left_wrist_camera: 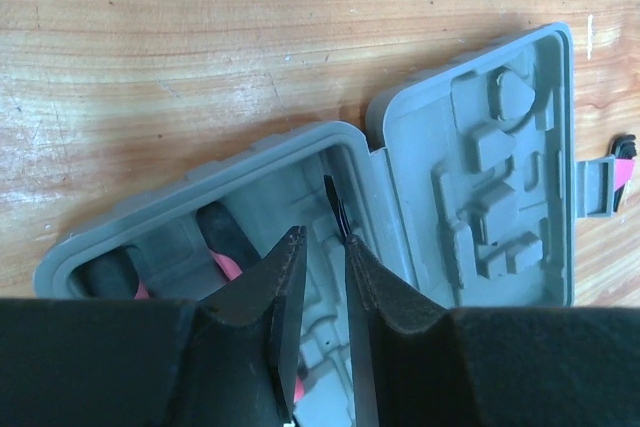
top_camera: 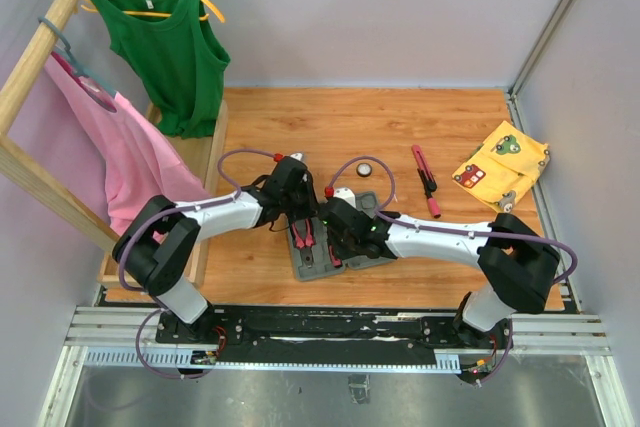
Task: Sort the tools into containers
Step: Adjust the screwdriver in the storage box.
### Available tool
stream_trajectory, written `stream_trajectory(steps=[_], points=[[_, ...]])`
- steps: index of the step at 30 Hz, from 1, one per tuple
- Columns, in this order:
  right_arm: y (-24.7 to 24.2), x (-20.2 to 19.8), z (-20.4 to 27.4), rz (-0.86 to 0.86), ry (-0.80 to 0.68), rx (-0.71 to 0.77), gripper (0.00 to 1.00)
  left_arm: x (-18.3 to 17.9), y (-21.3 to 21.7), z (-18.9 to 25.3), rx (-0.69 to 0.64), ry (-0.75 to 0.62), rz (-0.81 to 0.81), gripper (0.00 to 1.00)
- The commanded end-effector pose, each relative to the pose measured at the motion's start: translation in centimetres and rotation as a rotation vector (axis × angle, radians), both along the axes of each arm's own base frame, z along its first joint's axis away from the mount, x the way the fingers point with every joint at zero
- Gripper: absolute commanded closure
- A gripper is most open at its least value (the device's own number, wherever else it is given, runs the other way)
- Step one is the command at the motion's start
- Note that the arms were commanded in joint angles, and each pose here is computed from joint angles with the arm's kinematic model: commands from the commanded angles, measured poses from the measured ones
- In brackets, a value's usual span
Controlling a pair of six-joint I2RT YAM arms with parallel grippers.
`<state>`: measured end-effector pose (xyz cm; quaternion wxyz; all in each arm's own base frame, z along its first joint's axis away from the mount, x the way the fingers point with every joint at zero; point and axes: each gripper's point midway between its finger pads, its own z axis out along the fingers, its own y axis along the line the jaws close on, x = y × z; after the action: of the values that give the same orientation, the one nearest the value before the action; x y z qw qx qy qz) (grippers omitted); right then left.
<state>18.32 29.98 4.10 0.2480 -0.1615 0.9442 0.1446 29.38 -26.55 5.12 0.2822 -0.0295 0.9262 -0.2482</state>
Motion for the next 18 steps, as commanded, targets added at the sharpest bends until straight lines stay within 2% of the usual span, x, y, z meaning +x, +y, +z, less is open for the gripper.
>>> stream_trajectory(steps=[1, 18], points=[[-3.9, -2.3, -3.6, -0.013, 0.103, -0.15, 0.86, 1.1, -1.2, 0.8, -0.023, -0.026, -0.003, 0.74], [-3.7, -2.3, -3.8, -0.008, 0.108, -0.145, 0.86, 1.1, -2.3, -0.6, -0.018, -0.004, -0.027, 0.77]])
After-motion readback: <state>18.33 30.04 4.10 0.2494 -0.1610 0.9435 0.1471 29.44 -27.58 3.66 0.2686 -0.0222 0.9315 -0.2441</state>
